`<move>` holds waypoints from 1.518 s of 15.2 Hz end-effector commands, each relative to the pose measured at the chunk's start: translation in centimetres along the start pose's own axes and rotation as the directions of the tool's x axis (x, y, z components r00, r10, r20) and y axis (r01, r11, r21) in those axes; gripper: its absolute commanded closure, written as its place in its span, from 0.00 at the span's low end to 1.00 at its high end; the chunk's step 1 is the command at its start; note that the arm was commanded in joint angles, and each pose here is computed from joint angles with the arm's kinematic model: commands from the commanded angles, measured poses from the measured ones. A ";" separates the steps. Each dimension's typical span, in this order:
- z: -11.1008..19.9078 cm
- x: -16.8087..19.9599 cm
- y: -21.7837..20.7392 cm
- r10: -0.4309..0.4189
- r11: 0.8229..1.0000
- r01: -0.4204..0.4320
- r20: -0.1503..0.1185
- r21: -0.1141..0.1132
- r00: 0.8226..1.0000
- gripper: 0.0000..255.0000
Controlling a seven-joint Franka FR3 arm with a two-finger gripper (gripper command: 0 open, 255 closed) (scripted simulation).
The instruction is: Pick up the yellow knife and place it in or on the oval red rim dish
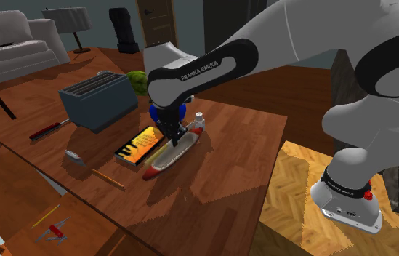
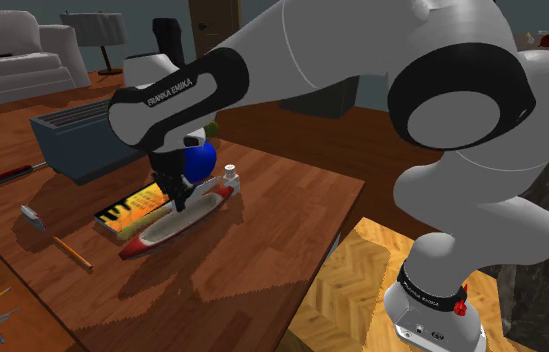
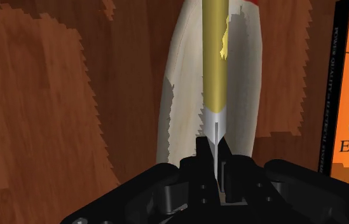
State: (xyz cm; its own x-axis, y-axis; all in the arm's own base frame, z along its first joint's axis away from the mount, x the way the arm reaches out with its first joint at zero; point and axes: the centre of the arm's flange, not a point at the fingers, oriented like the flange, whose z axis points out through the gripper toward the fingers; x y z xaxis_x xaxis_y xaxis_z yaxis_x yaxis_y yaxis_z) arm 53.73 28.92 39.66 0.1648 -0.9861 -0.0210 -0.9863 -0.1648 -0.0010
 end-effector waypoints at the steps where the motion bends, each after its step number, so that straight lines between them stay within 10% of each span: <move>1: 1.1 0.1 0.1 0.000 1.000 0.000 0.000 0.000 1.000 1.00; 11: 1.9 0.1 0.1 0.000 1.000 0.000 0.000 0.000 1.000 1.00; 12: 1.9 0.1 0.1 0.000 1.000 0.000 0.000 0.000 1.000 0.00; 23: -3.1 0.1 0.1 0.000 1.000 0.000 0.000 0.000 1.000 0.00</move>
State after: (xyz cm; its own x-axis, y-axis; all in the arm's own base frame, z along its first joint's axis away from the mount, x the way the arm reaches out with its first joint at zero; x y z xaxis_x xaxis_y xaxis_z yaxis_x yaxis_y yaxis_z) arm 53.75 28.84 42.48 0.1649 -0.9861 -0.0214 -0.9863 -0.1649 -0.0022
